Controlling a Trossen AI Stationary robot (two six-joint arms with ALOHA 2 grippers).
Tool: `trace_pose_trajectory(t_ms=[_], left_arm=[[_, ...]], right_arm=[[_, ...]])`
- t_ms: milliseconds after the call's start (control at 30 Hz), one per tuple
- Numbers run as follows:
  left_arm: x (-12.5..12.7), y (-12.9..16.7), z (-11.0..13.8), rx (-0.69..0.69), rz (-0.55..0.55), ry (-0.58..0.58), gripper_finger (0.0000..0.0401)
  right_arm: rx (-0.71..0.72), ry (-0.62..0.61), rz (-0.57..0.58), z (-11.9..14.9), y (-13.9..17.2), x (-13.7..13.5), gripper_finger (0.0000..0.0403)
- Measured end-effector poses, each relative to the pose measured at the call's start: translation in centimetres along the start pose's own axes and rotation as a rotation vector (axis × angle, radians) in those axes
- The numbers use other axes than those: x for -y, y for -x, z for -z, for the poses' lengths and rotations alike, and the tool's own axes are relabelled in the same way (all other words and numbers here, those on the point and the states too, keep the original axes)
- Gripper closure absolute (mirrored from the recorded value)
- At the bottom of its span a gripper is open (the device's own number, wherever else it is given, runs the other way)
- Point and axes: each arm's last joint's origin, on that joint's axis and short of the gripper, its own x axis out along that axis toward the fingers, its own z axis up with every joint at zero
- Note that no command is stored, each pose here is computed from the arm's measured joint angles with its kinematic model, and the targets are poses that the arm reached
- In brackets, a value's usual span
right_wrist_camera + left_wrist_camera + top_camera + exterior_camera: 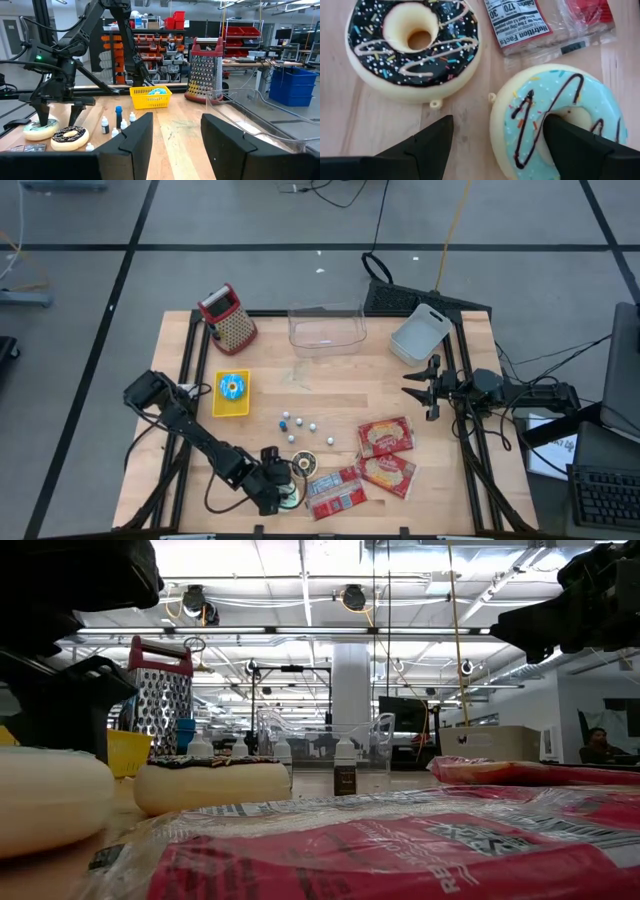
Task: Pick & Place Food Item
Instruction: Put the light blue donut into the yellow bin
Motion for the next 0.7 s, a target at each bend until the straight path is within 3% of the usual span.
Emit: trace_pose_trajectory(t_ms=[300, 700], left_arm=[[0.11, 0.04, 0.01, -0.019, 0.027, -0.028, 0.0114], [0.37, 0.10, -0.24, 0.004, 0.053, 0.009, 0.0222]], right_arm=[[0.000, 0.000, 0.000, 0.00, 0.00, 0.00, 0.0248], [0.000, 0.000, 0.000, 0.00, 0.00, 0.00, 0.0248]])
